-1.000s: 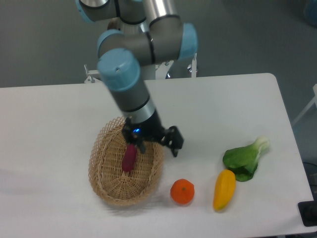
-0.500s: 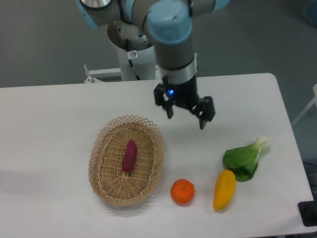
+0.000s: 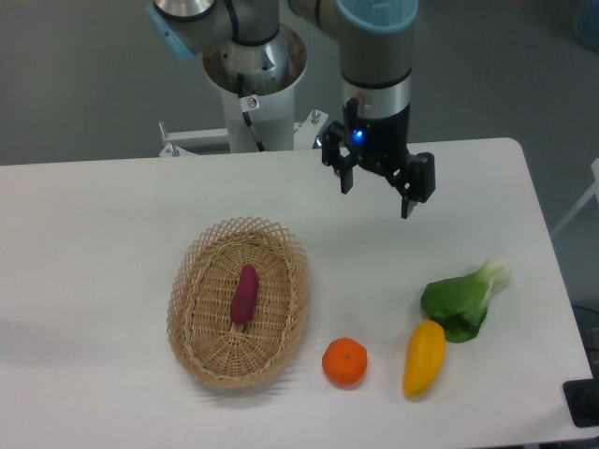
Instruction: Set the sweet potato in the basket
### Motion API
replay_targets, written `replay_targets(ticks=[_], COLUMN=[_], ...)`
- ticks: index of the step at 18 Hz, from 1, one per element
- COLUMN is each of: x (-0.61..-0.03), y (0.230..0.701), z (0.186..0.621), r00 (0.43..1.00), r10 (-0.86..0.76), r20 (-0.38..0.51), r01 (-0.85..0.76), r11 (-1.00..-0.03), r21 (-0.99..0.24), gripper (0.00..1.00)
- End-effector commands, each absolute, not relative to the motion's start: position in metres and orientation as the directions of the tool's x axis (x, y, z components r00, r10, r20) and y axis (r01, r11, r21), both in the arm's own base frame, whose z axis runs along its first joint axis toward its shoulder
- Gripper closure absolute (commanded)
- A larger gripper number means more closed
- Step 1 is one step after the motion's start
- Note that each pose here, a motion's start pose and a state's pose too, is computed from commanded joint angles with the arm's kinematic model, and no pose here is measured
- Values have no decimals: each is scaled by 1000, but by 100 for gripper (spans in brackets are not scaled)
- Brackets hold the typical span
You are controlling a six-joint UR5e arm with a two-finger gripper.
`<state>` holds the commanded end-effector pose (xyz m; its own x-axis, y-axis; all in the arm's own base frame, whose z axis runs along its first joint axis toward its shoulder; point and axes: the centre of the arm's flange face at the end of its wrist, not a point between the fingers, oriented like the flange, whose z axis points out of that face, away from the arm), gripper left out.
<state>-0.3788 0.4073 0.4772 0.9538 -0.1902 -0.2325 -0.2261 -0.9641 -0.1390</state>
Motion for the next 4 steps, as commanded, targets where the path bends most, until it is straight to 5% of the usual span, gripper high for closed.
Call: replay_targets(ticks=[4], x=[-380], y=[406], z=[478], r00=[954], r10=[-186], r20=[-235], r01=[-222], r11=[-965], r21=[-142], gripper=[0])
